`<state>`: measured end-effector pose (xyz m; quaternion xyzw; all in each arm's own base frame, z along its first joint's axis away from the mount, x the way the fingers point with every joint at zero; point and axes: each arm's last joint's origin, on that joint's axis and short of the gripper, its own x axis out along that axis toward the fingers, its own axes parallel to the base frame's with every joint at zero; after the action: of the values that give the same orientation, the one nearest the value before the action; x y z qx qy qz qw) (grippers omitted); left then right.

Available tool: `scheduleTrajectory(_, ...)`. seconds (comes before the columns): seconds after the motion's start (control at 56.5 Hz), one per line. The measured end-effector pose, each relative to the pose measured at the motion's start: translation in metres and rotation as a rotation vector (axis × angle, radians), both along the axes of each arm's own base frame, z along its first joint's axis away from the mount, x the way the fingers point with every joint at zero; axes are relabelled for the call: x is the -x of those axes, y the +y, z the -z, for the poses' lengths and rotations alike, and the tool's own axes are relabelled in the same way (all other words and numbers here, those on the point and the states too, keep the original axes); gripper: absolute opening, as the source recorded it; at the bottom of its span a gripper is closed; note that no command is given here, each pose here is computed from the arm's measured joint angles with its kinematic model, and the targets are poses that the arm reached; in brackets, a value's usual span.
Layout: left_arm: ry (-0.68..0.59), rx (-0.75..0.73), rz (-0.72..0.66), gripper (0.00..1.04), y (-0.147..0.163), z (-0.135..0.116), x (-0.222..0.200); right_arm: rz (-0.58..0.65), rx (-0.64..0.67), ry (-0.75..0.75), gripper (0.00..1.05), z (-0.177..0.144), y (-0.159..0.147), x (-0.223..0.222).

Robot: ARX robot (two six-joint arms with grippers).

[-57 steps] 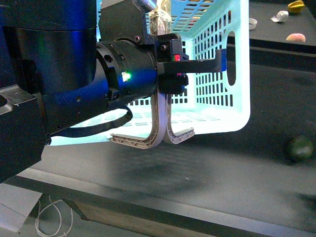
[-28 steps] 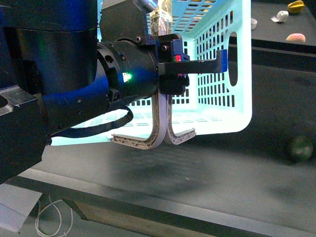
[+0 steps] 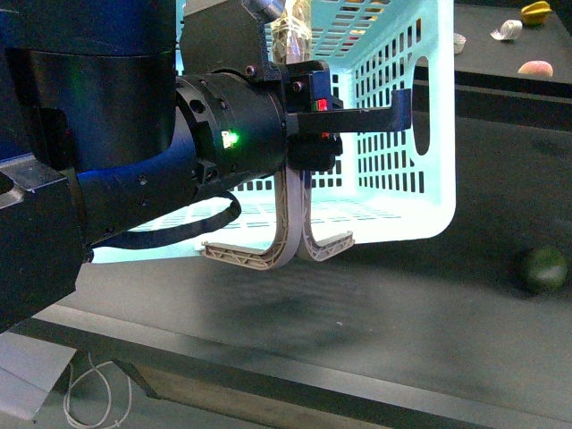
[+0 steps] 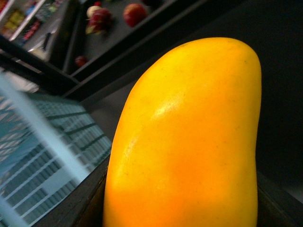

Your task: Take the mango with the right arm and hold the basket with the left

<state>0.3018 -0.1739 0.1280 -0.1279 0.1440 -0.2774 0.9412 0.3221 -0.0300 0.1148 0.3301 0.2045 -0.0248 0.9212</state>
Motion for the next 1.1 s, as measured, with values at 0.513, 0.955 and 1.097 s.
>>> scheduleTrajectory(0.513, 0.0, 0.0, 0.0, 0.04, 0.0, 0.0, 0.0, -0.388, 0.113, -0.112, 0.63, -0.041, 0.099, 0.006)
scheduleTrajectory(0.955, 0.0, 0.0, 0.0, 0.04, 0.0, 0.0, 0.0, -0.431, 0.177, -0.066, 0.63, -0.027, 0.127, -0.018)
scheduleTrajectory(1.097, 0.0, 0.0, 0.0, 0.04, 0.0, 0.0, 0.0, -0.429, 0.181, -0.041, 0.63, -0.018, 0.128, -0.021)
